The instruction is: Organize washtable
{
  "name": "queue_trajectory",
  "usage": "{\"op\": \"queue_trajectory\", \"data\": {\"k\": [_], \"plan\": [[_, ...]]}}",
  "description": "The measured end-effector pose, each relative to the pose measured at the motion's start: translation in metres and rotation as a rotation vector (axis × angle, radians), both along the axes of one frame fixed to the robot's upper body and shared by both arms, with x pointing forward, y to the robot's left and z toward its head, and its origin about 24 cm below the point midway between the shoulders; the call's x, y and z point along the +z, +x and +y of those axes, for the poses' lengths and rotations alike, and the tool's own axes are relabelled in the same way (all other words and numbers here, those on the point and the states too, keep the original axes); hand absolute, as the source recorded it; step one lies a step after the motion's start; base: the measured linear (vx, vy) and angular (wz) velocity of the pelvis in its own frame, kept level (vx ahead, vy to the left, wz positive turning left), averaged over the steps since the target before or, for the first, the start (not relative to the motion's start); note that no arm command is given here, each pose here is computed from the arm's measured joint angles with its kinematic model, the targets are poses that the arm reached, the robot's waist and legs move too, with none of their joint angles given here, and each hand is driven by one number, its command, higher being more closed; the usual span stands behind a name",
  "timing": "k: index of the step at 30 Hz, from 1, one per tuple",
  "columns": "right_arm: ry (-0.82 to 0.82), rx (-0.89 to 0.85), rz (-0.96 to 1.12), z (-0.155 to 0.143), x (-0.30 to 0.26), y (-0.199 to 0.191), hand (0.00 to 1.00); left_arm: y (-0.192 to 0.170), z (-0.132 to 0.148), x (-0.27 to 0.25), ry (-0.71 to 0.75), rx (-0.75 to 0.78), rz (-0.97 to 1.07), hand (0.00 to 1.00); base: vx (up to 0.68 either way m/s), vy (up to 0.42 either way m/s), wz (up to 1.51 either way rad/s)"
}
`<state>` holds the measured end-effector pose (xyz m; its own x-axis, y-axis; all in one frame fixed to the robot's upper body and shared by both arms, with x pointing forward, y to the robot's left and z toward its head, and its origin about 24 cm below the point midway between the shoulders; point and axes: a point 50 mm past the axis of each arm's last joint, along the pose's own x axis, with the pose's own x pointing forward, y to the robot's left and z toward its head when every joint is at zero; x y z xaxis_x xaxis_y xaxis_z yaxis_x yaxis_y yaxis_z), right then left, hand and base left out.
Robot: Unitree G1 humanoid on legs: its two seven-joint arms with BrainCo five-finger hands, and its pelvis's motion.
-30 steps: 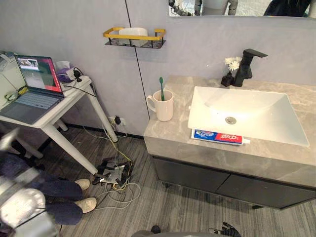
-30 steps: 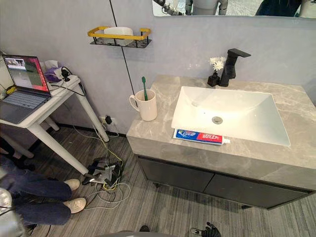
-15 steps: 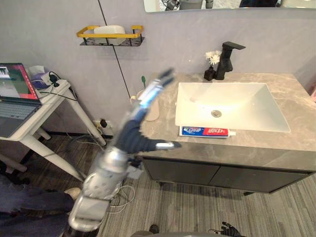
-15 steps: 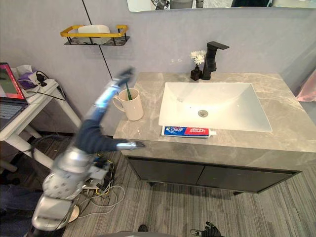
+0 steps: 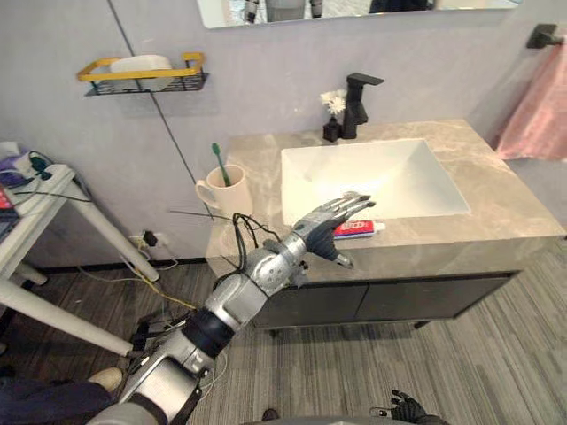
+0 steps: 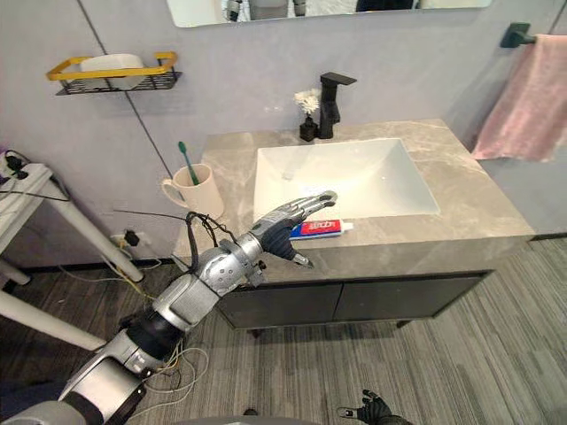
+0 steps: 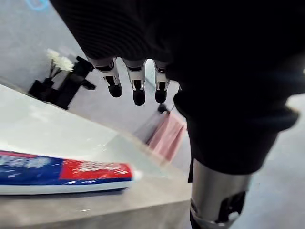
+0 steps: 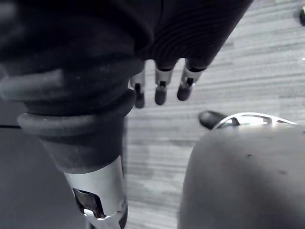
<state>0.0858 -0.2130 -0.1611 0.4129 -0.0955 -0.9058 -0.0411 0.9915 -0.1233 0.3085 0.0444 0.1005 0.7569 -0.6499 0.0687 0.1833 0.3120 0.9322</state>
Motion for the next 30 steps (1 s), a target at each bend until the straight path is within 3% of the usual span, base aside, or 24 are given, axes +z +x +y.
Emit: {"op": "queue_trajectory", "data": {"k": [15, 30], "plan": [[-0.017, 0.009, -0.035, 0.001, 0.002, 0.011, 0.0, 0.011, 0.018, 0.01, 0.065, 0.134, -0.16, 0.0, 0.0, -0.003, -0.03], [-0.013, 0.081, -0.059, 0.009, 0.004, 0.018, 0.0, 0.007, 0.042, -0.013, 0.066, 0.269, -0.072, 0.0, 0.0, -0.001, 0.0]]}}
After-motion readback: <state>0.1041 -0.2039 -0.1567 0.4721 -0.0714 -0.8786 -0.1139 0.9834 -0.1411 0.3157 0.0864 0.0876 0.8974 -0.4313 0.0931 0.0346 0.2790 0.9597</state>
